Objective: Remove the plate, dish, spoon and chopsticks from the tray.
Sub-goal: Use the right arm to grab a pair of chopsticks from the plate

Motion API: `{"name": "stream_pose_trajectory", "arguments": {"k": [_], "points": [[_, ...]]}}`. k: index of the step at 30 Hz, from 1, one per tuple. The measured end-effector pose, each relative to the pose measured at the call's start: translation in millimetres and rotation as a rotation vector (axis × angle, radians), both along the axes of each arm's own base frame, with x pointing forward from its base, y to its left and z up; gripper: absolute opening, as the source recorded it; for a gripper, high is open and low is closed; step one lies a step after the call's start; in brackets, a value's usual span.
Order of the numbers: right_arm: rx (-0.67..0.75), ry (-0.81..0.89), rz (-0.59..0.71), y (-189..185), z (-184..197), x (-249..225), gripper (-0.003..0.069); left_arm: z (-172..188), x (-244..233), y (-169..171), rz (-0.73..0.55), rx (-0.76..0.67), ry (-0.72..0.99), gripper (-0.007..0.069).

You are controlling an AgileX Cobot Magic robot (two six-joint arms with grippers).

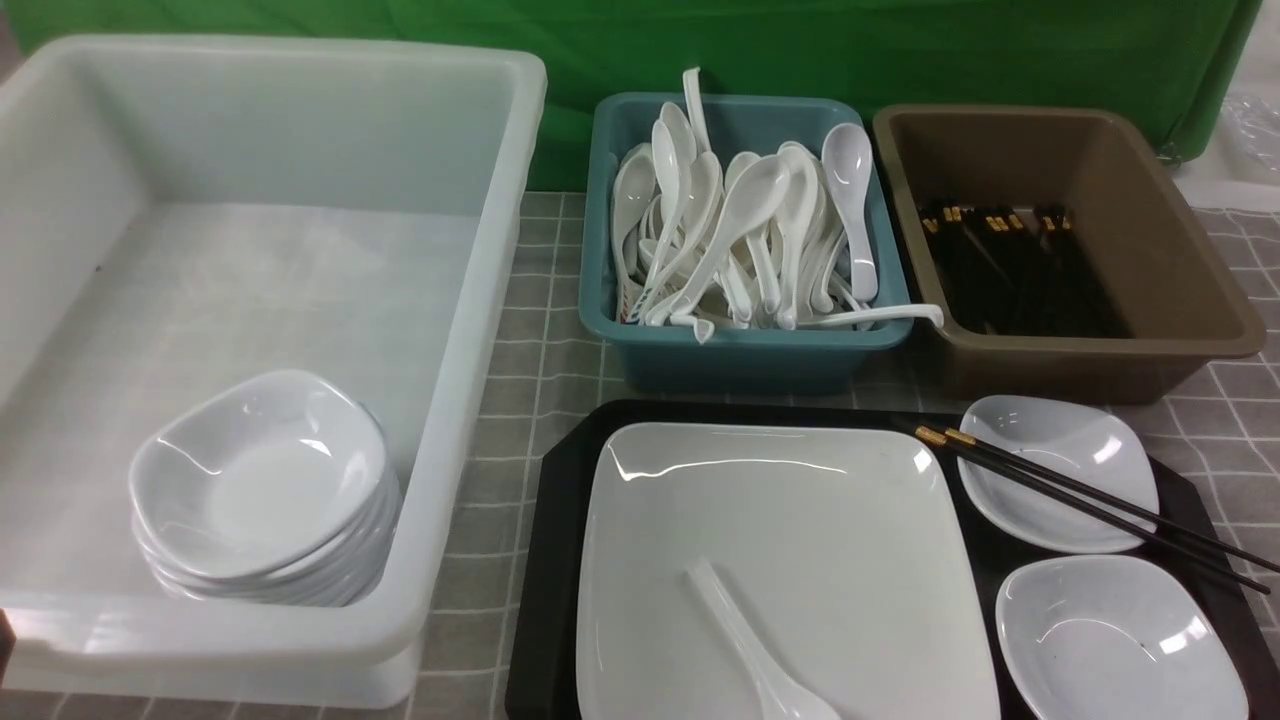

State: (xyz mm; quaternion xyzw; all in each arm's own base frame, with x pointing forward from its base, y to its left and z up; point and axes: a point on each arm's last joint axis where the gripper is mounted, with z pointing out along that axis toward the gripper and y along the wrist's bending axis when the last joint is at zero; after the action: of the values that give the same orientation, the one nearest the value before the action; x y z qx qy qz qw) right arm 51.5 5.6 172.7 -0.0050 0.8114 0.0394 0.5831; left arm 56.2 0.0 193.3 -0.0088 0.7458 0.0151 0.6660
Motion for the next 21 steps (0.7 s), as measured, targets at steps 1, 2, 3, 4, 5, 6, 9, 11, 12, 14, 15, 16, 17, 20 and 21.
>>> {"name": "stream_pose_trajectory", "arguments": {"k": [1, 2, 3, 4, 5, 6, 9, 11, 12, 14, 15, 16, 17, 20, 21], "points": [[0.000, 0.000, 0.000, 0.0, 0.0, 0.0, 0.0239, 1.2, 0.1, -0.2, 0.002, -0.035, -0.015, 0.0012], [0.000, 0.000, 0.000, 0.0, 0.0, 0.0, 0.0239, 3.0, 0.3, -0.6, 0.004, -0.106, -0.037, 0.0012], [0.000, 0.000, 0.000, 0.0, 0.0, 0.0, 0.0239, 5.6, 0.5, -0.7, 0.009, -0.211, -0.068, 0.0012], [0.000, 0.000, 0.000, 0.0, 0.0, 0.0, 0.0239, 7.5, 0.6, -0.5, 0.015, -0.286, -0.092, 0.0012], [0.000, 0.000, 0.000, 0.0, 0.0, 0.0, 0.0239, 9.6, 0.6, -0.3, 0.020, -0.393, -0.118, 0.0012], [0.000, 0.000, 0.000, 0.0, 0.0, 0.0, 0.0239, 11.5, 0.6, 0.5, 0.028, -0.457, -0.141, 0.0012], [0.000, 0.000, 0.000, 0.0, 0.0, 0.0, 0.0239, 16.8, 0.1, 4.2, 0.057, -0.617, -0.215, 0.0012], [0.000, 0.000, 0.000, 0.0, 0.0, 0.0, 0.0239, 19.5, -0.4, 6.9, 0.077, -0.660, -0.255, 0.0012], [0.000, 0.000, 0.000, 0.0, 0.0, 0.0, 0.0239, 20.4, -0.6, 7.9, 0.085, -0.673, -0.269, 0.0012], [0.000, 0.000, 0.000, 0.0, 0.0, 0.0, 0.0242, 22.1, -0.9, 8.0, 0.084, -0.690, -0.276, 0.0012], [0.000, 0.000, 0.000, 0.0, 0.0, 0.0, 0.0242, 24.0, -1.1, 6.9, 0.072, -0.693, -0.269, 0.0012], [0.000, 0.000, 0.000, 0.0, 0.0, 0.0, 0.0242, 31.2, -2.4, 4.8, 0.049, -0.690, -0.268, 0.0012], [0.000, 0.000, 0.000, 0.0, 0.0, 0.0, 0.0242, 36.7, -3.4, 2.4, 0.026, -0.674, -0.259, 0.0012], [0.000, 0.000, 0.000, 0.0, 0.0, 0.0, 0.0242, 82.9, -7.7, -12.1, -0.111, -0.474, -0.157, 0.0012], [0.000, 0.000, 0.000, 0.0, 0.0, 0.0, 0.0242, 90.9, -5.4, -15.7, -0.145, -0.419, -0.098, 0.0012]]}}
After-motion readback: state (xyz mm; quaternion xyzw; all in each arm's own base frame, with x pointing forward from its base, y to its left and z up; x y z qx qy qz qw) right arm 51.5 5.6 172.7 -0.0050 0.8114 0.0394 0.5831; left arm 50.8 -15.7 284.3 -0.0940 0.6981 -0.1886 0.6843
